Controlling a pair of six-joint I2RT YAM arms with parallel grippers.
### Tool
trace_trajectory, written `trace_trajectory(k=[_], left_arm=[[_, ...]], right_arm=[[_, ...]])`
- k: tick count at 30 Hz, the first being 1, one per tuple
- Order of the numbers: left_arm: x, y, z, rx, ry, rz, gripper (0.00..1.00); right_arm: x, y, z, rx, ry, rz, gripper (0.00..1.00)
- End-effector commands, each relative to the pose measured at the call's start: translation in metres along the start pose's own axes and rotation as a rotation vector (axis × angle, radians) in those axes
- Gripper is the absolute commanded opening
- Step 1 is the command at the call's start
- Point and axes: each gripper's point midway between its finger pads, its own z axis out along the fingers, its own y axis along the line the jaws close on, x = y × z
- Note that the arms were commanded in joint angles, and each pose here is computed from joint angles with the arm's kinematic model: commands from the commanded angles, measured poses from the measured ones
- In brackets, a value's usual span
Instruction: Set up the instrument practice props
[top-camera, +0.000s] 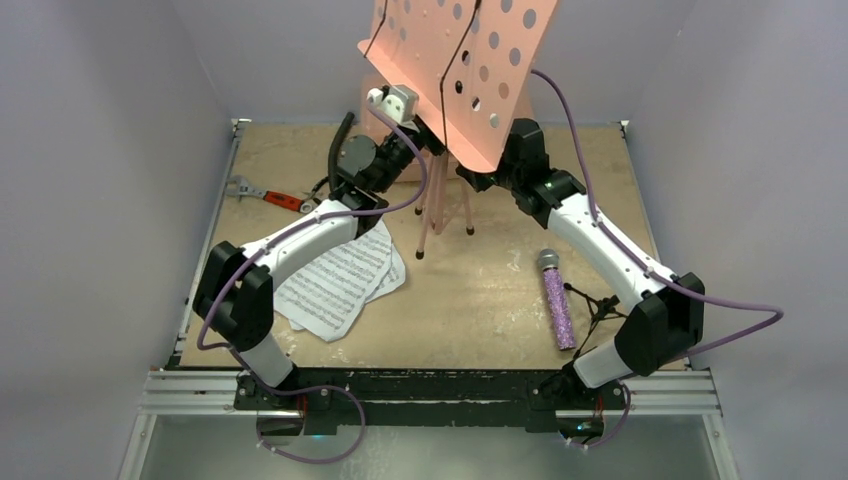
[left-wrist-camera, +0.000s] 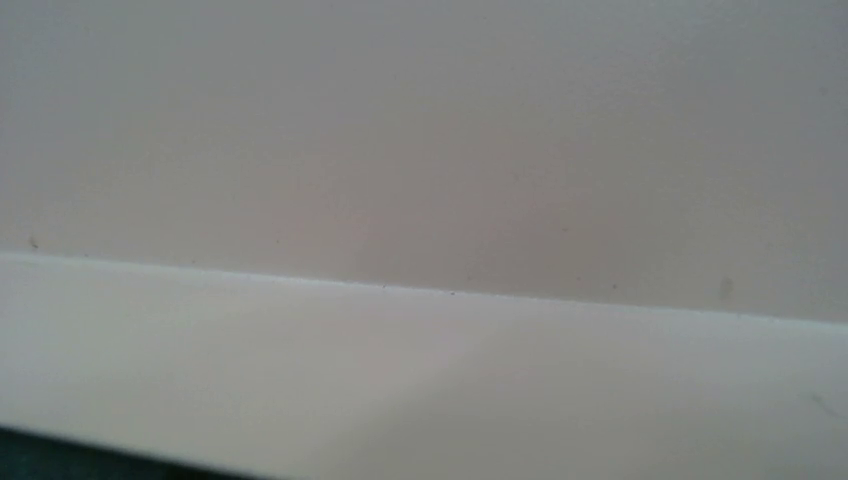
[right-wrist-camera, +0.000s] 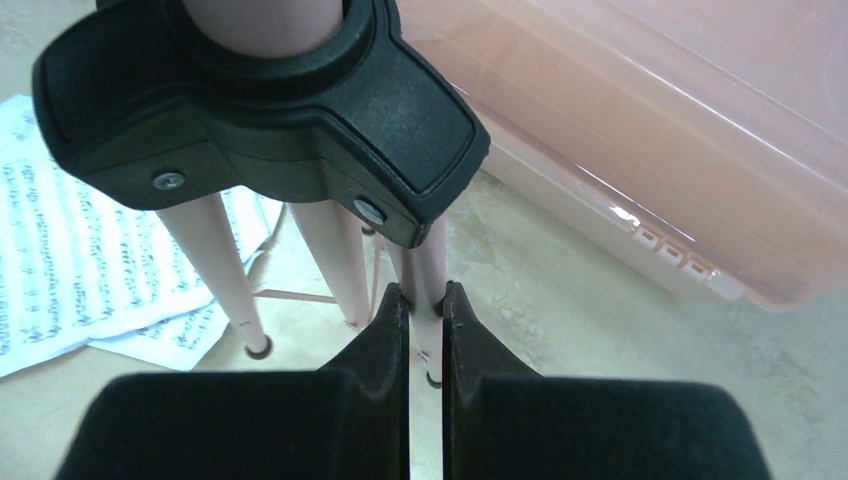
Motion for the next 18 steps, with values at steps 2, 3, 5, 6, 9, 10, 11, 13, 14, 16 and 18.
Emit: trace_trajectory(k=[2, 3, 5, 6, 9, 10, 11, 13, 14, 16, 18], left_arm=[[-0.292, -0.071, -0.050, 0.211, -0.858, 0.032, 0.00], [-0.294, -0.072, -0.050, 0.214, -0.863, 0.034, 0.00], [-0.296, -0.072, -0.050, 0.218, -0.873, 0.032, 0.00], [-0.297, -0.073, -0.050, 0.221, -0.881, 0.031, 0.00], [-0.302, -0.074, -0.051, 0.228, -0.900, 0.028, 0.00], [-0.303, -0.074, -0.050, 0.229, -0.902, 0.027, 0.00], [-0.304, -0.074, -0.050, 0.231, -0.903, 0.027, 0.00], [-0.306, -0.075, -0.049, 0.233, -0.905, 0.028, 0.00], [-0.307, -0.074, -0.049, 0.230, -0.906, 0.029, 0.00], [-0.309, -0.074, -0.050, 0.225, -0.910, 0.033, 0.00], [-0.311, -0.074, -0.050, 0.221, -0.908, 0.033, 0.00]], right_arm=[[0.057, -0.038, -0.003, 0.162, 0.166, 0.024, 0.00], [0.058, -0.039, -0.004, 0.167, 0.166, 0.021, 0.00], [0.059, -0.040, -0.005, 0.172, 0.166, 0.016, 0.00], [0.059, -0.040, -0.005, 0.175, 0.167, 0.013, 0.00], [0.062, -0.042, -0.006, 0.187, 0.174, 0.004, 0.00], [0.063, -0.043, -0.006, 0.190, 0.176, -0.001, 0.00], [0.065, -0.043, -0.006, 0.192, 0.180, -0.004, 0.00], [0.067, -0.044, -0.007, 0.195, 0.183, -0.010, 0.00], [0.069, -0.044, -0.007, 0.198, 0.186, -0.013, 0.00], [0.071, -0.044, -0.007, 0.199, 0.189, -0.018, 0.00], [0.073, -0.044, -0.008, 0.198, 0.192, -0.027, 0.00]])
